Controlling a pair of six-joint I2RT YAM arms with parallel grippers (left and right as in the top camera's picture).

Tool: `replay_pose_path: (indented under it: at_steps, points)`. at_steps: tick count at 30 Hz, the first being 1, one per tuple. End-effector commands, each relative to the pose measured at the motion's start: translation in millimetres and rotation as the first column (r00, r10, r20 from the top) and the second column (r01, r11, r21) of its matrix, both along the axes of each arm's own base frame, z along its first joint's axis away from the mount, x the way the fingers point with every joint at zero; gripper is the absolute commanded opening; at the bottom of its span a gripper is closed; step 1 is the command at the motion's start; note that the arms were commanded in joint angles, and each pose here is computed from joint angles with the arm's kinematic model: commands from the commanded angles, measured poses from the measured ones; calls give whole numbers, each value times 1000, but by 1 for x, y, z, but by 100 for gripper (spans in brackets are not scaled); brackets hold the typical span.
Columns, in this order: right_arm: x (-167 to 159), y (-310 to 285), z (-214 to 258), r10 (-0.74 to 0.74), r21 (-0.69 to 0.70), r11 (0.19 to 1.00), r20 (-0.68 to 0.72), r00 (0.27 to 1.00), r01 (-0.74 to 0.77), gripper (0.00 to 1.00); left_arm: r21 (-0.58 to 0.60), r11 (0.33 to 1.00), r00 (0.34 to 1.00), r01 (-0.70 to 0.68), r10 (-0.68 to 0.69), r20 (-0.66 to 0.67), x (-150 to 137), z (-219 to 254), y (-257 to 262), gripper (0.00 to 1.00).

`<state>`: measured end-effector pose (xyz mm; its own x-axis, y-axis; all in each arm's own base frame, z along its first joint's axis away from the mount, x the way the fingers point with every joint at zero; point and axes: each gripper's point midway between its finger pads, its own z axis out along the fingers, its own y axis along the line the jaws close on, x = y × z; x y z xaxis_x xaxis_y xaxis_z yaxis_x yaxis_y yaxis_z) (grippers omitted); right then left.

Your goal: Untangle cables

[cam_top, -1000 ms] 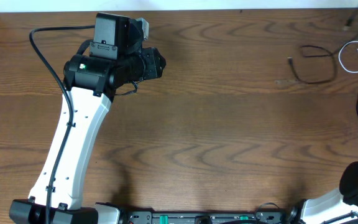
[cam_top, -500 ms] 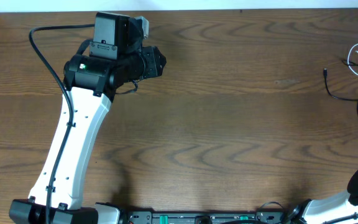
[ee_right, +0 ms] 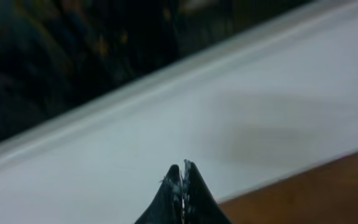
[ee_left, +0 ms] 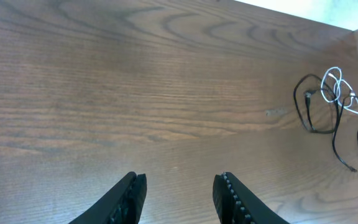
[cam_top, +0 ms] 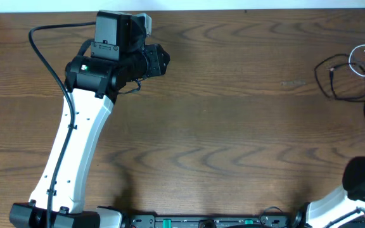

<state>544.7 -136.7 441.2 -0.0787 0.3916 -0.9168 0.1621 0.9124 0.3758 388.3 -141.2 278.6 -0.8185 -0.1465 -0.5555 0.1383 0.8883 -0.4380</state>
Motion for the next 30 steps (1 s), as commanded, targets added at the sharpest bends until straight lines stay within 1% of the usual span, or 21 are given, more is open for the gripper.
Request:
replay_pose_path:
  at_steps: [1, 3, 5, 8, 9, 10, 11, 13, 15, 16, 17, 20, 22, 24, 25, 28, 30]
  points:
    - [13, -22, -12, -184, 17, 983, 3, 983, 184, 1, 10, 1000, 1000, 2, -2, 13, 0, 2, 2, 40]
    - [19, -23, -24, -203, 14, 979, -19, 979, 203, 1, 10, 1000, 1000, 2, -2, 13, 0, 2, 2, 40]
    - [22, -20, -42, -184, 20, 982, -76, 980, 186, 1, 11, 1000, 1000, 2, -2, 13, 1, 2, 2, 41]
    - [18, -9, -73, -128, 39, 990, -200, 971, 138, 1, 16, 1000, 1000, -2, 2, 11, 3, 0, 3, 41]
    - [16, -3, -81, -94, 33, 994, -234, 968, 105, 1, 17, 1000, 1000, -3, 3, 9, 3, -1, 3, 41]
    - [13, 5, -88, -45, 28, 998, -270, 962, 55, 4, 18, 1000, 1000, -3, 2, 5, 4, -3, 3, 42]
    - [11, 12, -93, -10, 32, 999, -294, 956, 21, 9, 19, 1000, 1000, -2, 2, -1, 5, -5, 3, 45]
    - [1, 29, -105, 71, 51, 997, -356, 932, -56, 26, 22, 1000, 1000, -2, 3, -13, 5, -9, 2, 64]
    - [-10, 47, -115, 144, 76, 989, -411, 900, -123, 35, 25, 1000, 1000, -2, 3, -27, 4, -12, 3, 80]
    - [-16, 58, -118, 182, 81, 983, -437, 881, -163, 36, 26, 1000, 1000, -2, 3, -31, 4, -14, 3, 94]
    - [-22, 67, -121, 209, 82, 978, -458, 864, -194, 38, 26, 1000, 1000, -2, 3, -31, 4, -14, 3, 96]
    - [-41, 97, -126, 273, 71, 958, -521, 809, -278, 44, 26, 1000, 1000, -2, 3, -31, 4, -14, 3, 98]
    - [-56, 113, -126, 303, 53, 942, -557, 773, -331, 51, 26, 1000, 1000, -2, 3, -31, 4, -14, 3, 99]
    - [-73, 128, -122, 324, 29, 924, -588, 741, -381, 63, 26, 1000, 1000, -2, 3, -31, 4, -14, 3, 99]
    - [-85, 135, -119, 321, 15, 920, -605, 729, -392, 70, 26, 1000, 1000, -2, 3, -31, 4, -14, 3, 100]
    - [-109, 146, -107, 309, -6, 917, -624, 718, -400, 86, 26, 1000, 1000, -2, 3, -31, 4, -14, 3, 100]
    - [-131, 155, -94, 313, -15, 911, -628, 713, -413, 99, 26, 1000, 1000, -2, 3, -31, 4, -14, 3, 100]
